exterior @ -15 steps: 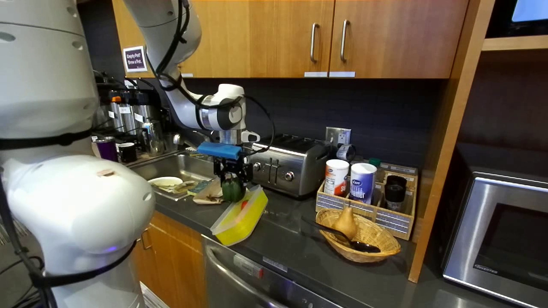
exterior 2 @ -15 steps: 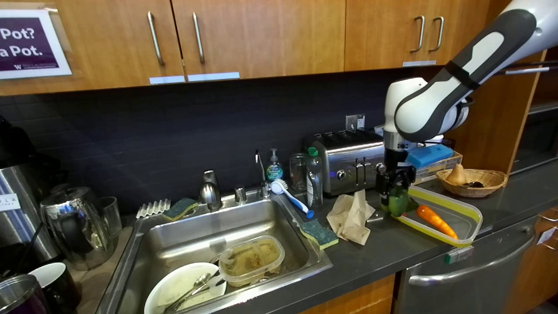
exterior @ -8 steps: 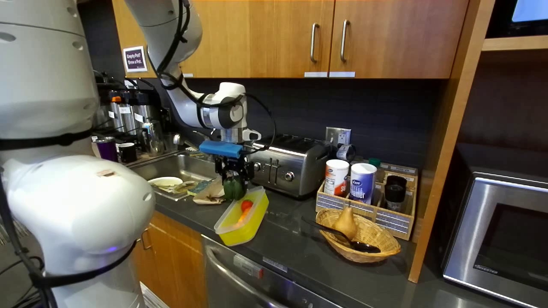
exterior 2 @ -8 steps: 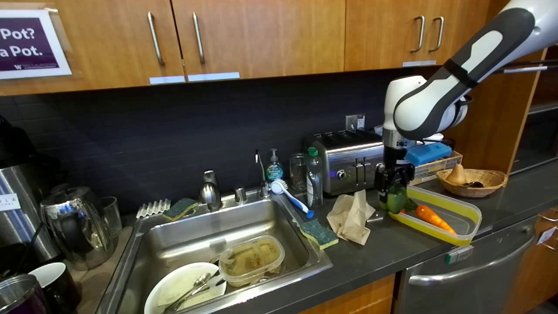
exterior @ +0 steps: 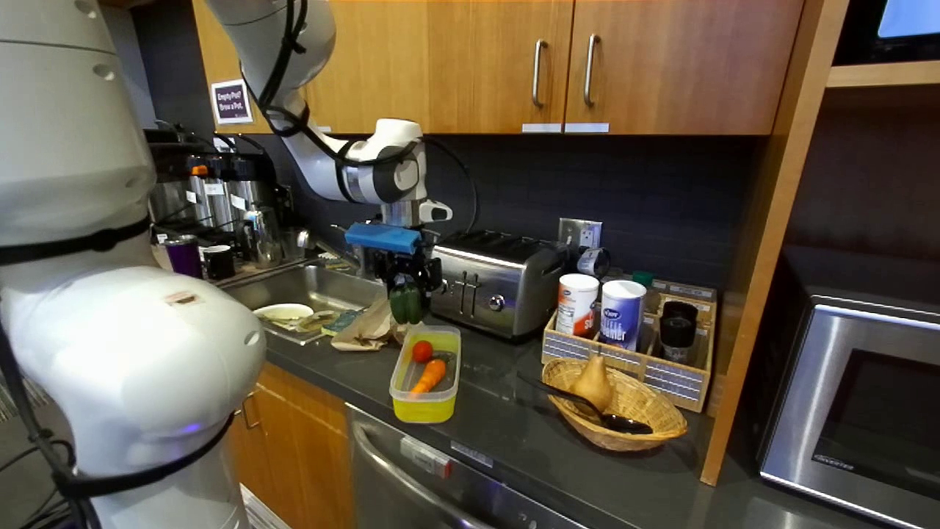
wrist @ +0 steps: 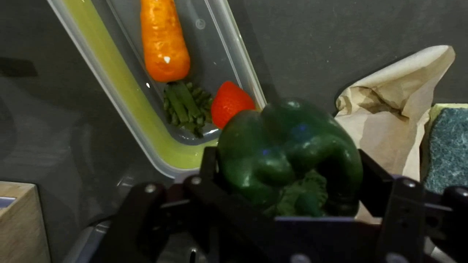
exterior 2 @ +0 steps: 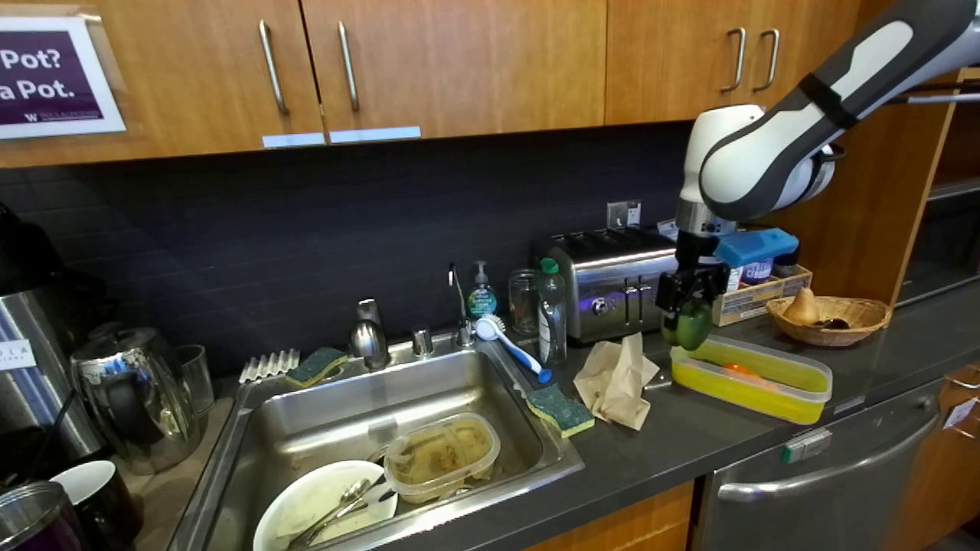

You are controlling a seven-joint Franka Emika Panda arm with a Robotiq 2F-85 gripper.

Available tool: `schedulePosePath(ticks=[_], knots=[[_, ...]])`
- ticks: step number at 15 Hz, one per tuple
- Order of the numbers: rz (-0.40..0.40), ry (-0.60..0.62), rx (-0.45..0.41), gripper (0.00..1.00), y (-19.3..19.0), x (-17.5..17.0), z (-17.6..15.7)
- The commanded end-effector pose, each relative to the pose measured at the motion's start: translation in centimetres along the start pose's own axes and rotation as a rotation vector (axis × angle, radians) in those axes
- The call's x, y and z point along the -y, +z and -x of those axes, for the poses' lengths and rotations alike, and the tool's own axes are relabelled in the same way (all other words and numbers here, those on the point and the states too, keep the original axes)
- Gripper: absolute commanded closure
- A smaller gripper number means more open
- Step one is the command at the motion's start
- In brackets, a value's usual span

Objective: Put the green pepper in the yellow lunchbox

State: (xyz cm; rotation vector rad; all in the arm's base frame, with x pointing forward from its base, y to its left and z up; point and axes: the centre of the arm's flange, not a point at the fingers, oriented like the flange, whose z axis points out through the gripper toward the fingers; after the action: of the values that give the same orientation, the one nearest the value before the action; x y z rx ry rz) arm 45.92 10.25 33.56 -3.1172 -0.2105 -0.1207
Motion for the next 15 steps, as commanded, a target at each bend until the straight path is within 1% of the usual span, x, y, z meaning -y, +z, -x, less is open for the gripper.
schedulePosePath(ticks=[1, 5, 9, 15], knots=[[-0.012, -0.009, -0.016, 0.37, -1.5, -0.2, 0.9], [-0.014, -0.016, -0.014, 0.37, -1.4, -0.1, 1.1], [-0.019, 0.014, -0.022, 0.37, -1.3, -0.8, 1.3], [-0.034, 0.08, -0.015, 0.37, -0.6, -3.2, 1.7]])
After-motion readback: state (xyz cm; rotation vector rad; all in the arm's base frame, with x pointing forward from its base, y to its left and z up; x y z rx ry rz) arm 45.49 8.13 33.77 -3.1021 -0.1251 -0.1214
